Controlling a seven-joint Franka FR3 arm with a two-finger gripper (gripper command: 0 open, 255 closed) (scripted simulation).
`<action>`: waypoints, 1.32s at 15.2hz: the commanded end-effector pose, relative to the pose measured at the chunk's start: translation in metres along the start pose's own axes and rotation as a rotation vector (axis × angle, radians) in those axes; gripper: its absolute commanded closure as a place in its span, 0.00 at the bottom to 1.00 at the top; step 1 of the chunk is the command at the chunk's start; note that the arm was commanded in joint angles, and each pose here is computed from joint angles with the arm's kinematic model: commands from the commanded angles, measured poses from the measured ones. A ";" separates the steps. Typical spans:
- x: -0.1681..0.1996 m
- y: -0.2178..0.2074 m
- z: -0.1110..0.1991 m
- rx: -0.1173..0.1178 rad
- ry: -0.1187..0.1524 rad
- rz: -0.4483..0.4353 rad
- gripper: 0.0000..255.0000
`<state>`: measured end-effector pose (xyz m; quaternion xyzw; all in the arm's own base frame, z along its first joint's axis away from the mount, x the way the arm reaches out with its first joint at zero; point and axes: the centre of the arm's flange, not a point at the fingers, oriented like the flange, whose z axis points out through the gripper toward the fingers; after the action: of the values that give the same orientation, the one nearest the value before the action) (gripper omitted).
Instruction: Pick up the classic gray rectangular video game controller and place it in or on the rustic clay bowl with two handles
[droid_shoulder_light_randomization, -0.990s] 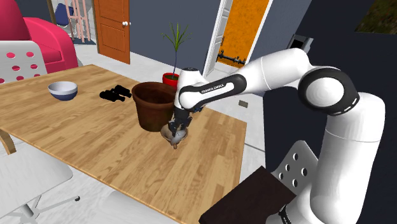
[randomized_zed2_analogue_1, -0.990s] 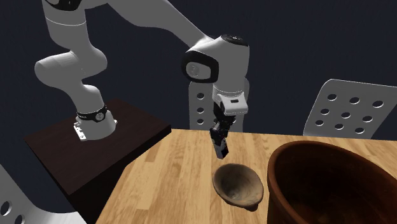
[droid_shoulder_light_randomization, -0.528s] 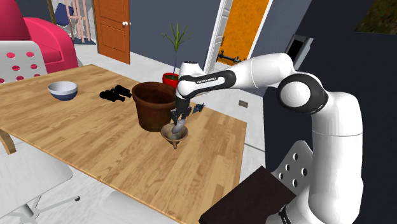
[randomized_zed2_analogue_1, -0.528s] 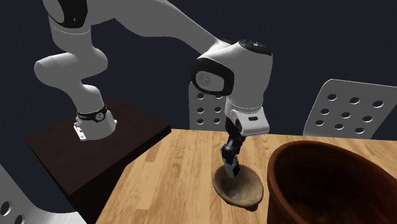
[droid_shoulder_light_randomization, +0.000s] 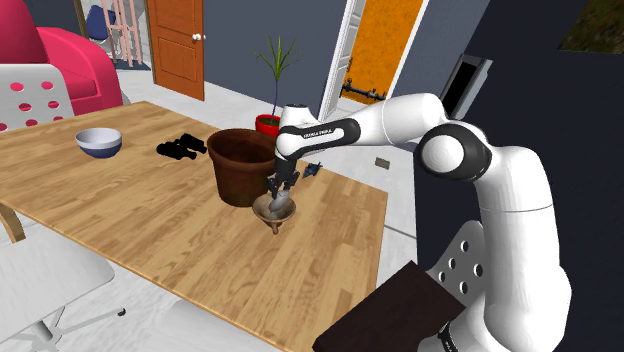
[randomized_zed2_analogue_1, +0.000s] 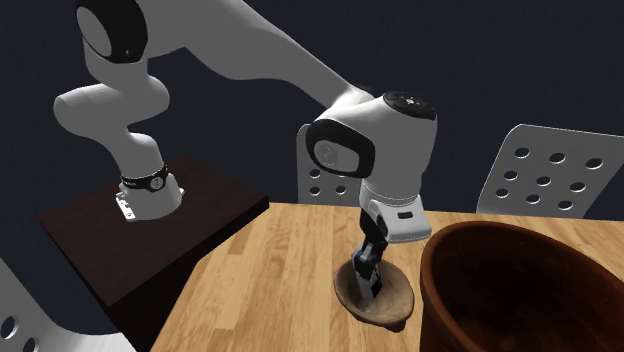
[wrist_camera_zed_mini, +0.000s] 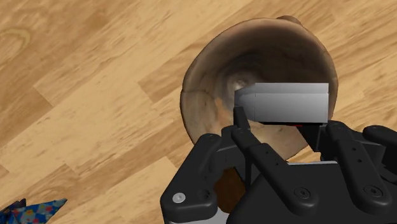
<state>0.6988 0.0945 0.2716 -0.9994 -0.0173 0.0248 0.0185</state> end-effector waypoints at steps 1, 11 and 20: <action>0.001 0.001 0.010 0.000 0.001 0.000 1.00; 0.003 0.002 0.043 0.000 0.001 0.000 1.00; 0.002 0.002 0.043 0.000 0.001 0.000 0.00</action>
<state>0.6989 0.0940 0.2289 -0.9994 -0.0174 0.0244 0.0186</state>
